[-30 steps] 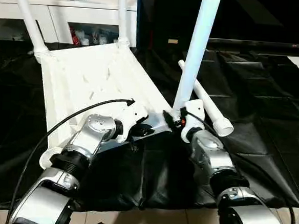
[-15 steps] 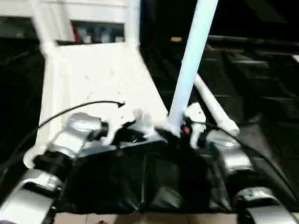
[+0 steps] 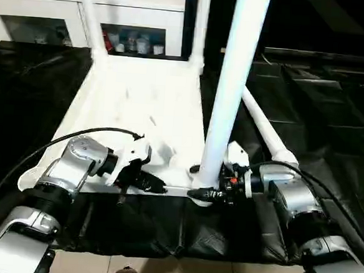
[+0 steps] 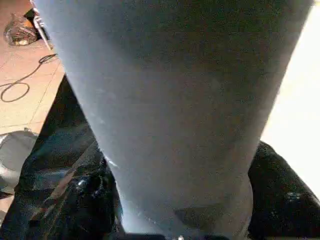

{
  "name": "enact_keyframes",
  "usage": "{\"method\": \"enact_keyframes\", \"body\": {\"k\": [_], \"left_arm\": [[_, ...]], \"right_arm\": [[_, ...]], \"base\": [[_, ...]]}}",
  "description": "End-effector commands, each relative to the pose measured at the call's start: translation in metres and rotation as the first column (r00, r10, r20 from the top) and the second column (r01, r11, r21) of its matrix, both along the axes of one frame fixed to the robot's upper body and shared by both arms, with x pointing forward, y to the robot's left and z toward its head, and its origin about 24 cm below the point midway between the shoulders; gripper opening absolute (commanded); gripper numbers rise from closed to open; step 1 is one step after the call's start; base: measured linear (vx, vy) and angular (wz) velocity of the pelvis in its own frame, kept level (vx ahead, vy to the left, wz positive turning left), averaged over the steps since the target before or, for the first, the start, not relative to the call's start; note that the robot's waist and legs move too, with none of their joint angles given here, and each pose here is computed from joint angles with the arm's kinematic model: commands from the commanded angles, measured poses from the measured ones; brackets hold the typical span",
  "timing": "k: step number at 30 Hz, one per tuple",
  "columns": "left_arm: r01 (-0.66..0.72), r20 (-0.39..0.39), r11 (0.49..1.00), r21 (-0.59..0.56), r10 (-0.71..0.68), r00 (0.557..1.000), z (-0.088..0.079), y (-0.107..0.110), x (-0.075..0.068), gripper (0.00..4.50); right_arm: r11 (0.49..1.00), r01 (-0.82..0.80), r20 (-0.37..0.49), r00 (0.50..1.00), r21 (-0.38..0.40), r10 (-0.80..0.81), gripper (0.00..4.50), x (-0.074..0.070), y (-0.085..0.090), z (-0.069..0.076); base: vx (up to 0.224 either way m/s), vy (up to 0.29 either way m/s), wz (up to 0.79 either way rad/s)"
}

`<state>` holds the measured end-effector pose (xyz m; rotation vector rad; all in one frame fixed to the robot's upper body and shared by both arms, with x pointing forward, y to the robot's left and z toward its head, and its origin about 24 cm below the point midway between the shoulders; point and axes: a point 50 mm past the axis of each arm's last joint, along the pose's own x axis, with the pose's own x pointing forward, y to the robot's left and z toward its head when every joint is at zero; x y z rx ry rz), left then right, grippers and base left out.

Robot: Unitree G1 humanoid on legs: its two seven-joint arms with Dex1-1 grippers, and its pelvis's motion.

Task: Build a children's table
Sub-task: Rotate leg to tighten

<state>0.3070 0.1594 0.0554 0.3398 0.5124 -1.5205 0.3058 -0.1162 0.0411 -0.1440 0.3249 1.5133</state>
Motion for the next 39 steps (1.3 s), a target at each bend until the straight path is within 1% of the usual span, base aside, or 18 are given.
{"method": "enact_keyframes", "body": {"k": [1,3,6,7,8,11,15,18,20,22,23,26,29,32,36,37,38,39], "left_arm": [[0.077,0.063,0.994,-0.075,-0.073,0.995,0.011,-0.026,0.001,0.00],[0.049,0.063,0.994,-0.099,-0.043,0.997,0.011,-0.029,0.003,0.00],[-0.026,0.078,0.991,-0.130,0.036,0.996,0.012,-0.035,0.010,0.00],[-0.099,0.112,0.988,-0.119,0.113,0.987,0.012,-0.040,0.017,0.00],[-0.103,0.114,0.988,-0.119,0.116,0.987,0.011,-0.041,0.017,0.00],[-0.216,0.148,0.972,-0.098,0.229,0.962,0.009,-0.050,0.027,0.00],[-0.342,0.175,0.930,-0.131,0.362,0.916,0.010,-0.069,0.036,0.00],[-0.392,0.216,0.911,-0.124,0.411,0.886,0.008,-0.075,0.038,0.00],[-0.407,0.228,0.903,-0.136,0.428,0.874,0.007,-0.080,0.038,0.00],[-0.401,0.227,0.906,-0.138,0.423,0.877,0.005,-0.082,0.036,0.00],[-0.388,0.226,0.911,-0.137,0.410,0.883,0.003,-0.084,0.034,0.00],[-0.365,0.218,0.920,-0.140,0.389,0.895,0.002,-0.084,0.031,0.00],[-0.348,0.206,0.926,-0.146,0.373,0.905,0.001,-0.082,0.028,0.00],[-0.299,0.190,0.943,-0.145,0.324,0.927,0.001,-0.074,0.025,0.00],[-0.226,0.166,0.962,-0.154,0.251,0.954,0.003,-0.068,0.020,0.00],[-0.226,0.166,0.962,-0.154,0.251,0.954,0.003,-0.068,0.020,0.00],[-0.183,0.153,0.971,-0.156,0.207,0.966,0.004,-0.063,0.017,0.00],[-0.183,0.153,0.971,-0.156,0.207,0.966,0.004,-0.063,0.017,0.00]], "right_arm": [[0.994,-0.112,-0.036,0.993,0.006,0.112,2.84,-0.010,0.021,-0.004],[0.998,-0.063,-0.042,0.997,0.026,0.064,2.80,-0.008,0.022,-0.004],[0.992,0.118,-0.023,0.993,0.041,-0.117,2.79,0.005,0.025,-0.005],[0.963,0.267,-0.011,0.964,0.041,-0.267,2.79,0.015,0.028,-0.006],[0.961,0.273,-0.009,0.962,0.041,-0.273,2.78,0.016,0.028,-0.006],[0.886,0.463,0.015,0.886,0.022,-0.463,2.77,0.027,0.033,-0.009],[0.734,0.678,-0.032,0.735,0.028,-0.678,2.77,0.034,0.045,-0.017],[0.688,0.726,0.002,0.688,0.016,-0.726,2.77,0.033,0.055,-0.021],[0.674,0.737,0.015,0.674,0.042,-0.738,2.77,0.032,0.063,-0.021],[0.666,0.743,0.017,0.666,0.060,-0.745,3.11,0.032,0.066,-0.020],[0.652,0.753,-0.003,0.655,0.092,-0.756,3.46,0.032,0.069,-0.018],[0.654,0.747,-0.017,0.660,0.118,-0.751,3.57,0.034,0.069,-0.015],[0.697,0.704,0.014,0.702,0.136,-0.712,4.00,0.034,0.063,-0.010],[0.794,0.593,0.056,0.796,0.133,-0.603,4.05,0.032,0.051,-0.008],[0.883,0.452,0.064,0.885,0.126,-0.462,4.05,0.025,0.042,-0.006],[0.883,0.452,0.064,0.885,0.126,-0.462,4.05,0.025,0.042,-0.006],[0.928,0.354,0.064,0.930,0.115,-0.362,4.05,0.020,0.037,-0.005],[0.928,0.354,0.064,0.930,0.115,-0.362,4.05,0.020,0.037,-0.005]], "base": [[0.000,0.000,0.00],[0.000,0.000,0.00],[0.000,0.000,0.00],[0.000,0.000,0.00],[0.000,0.000,0.00],[0.000,0.000,0.00],[0.000,0.000,0.00],[0.000,0.000,0.00],[0.000,0.000,0.00],[0.000,0.000,0.00],[0.000,0.000,0.00],[0.000,0.000,0.00],[0.000,0.000,0.00],[0.000,0.000,0.00],[0.000,0.000,0.00],[0.000,0.000,0.00],[0.000,0.000,0.00],[0.000,0.000,0.00]]}}
